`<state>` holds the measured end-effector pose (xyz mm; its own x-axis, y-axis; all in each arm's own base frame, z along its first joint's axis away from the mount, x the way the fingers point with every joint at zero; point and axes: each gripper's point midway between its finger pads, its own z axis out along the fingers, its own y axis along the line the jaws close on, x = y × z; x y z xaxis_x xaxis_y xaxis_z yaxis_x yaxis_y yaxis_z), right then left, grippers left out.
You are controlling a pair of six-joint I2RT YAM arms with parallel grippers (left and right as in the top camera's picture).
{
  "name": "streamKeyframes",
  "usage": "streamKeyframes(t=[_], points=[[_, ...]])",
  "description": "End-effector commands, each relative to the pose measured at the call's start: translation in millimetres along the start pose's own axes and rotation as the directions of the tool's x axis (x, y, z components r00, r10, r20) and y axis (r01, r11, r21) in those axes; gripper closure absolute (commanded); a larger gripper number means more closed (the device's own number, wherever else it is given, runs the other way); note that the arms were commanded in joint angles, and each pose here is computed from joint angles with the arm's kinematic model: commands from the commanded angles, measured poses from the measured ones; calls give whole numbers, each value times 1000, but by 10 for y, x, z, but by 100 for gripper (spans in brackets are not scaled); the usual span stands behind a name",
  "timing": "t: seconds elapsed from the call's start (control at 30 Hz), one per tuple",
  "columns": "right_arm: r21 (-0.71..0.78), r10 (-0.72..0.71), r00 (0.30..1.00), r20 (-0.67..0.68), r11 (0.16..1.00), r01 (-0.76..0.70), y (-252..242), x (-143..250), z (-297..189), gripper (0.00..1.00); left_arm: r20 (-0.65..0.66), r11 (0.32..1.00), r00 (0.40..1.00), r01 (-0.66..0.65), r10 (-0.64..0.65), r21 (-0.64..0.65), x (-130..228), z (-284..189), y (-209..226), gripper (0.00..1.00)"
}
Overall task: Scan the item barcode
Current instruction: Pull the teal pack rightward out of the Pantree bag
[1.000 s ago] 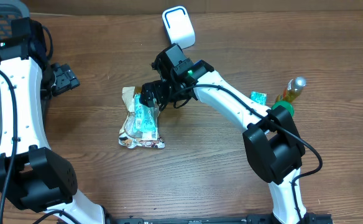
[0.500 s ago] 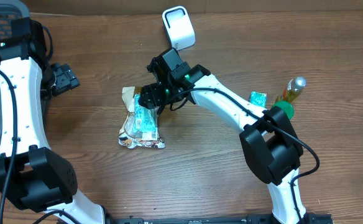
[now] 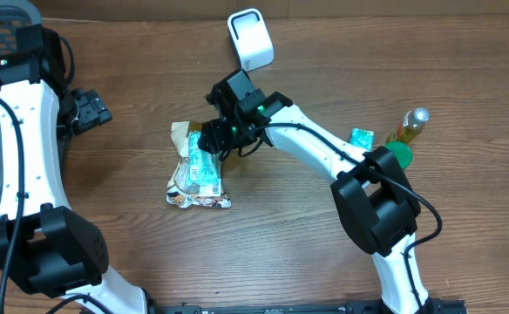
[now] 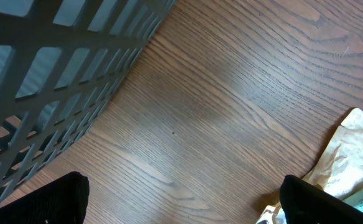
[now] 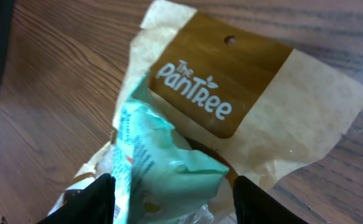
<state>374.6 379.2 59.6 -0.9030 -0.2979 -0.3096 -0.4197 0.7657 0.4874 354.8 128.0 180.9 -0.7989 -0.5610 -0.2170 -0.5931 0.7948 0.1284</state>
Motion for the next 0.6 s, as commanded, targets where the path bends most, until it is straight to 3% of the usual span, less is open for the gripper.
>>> streamKeyframes(t=[0.0, 0.1, 0.27, 0.33, 0.57], points=[[-8, 4, 999, -32, 1000, -4, -17, 94, 132, 50, 12, 1000, 1000, -18, 19, -9, -47, -9, 2, 0], [-13, -1, 1000, -23, 1000, 0, 6, 60, 115, 73, 12, 1000, 1000, -18, 19, -9, -46, -9, 2, 1], [-75, -3, 1000, -8, 997, 2, 125, -34, -38, 92, 12, 1000, 1000, -20, 20, -9, -46, -10, -4, 0], [-93, 1, 1000, 9, 996, 0, 143, -91, -151, 96, 12, 1000, 1000, -20, 20, -9, -45, -9, -3, 0], [-59, 86, 996, 36, 995, -84, -160, -211, -617, 96, 12, 1000, 1000, -20, 20, -9, -44, -11, -5, 1]])
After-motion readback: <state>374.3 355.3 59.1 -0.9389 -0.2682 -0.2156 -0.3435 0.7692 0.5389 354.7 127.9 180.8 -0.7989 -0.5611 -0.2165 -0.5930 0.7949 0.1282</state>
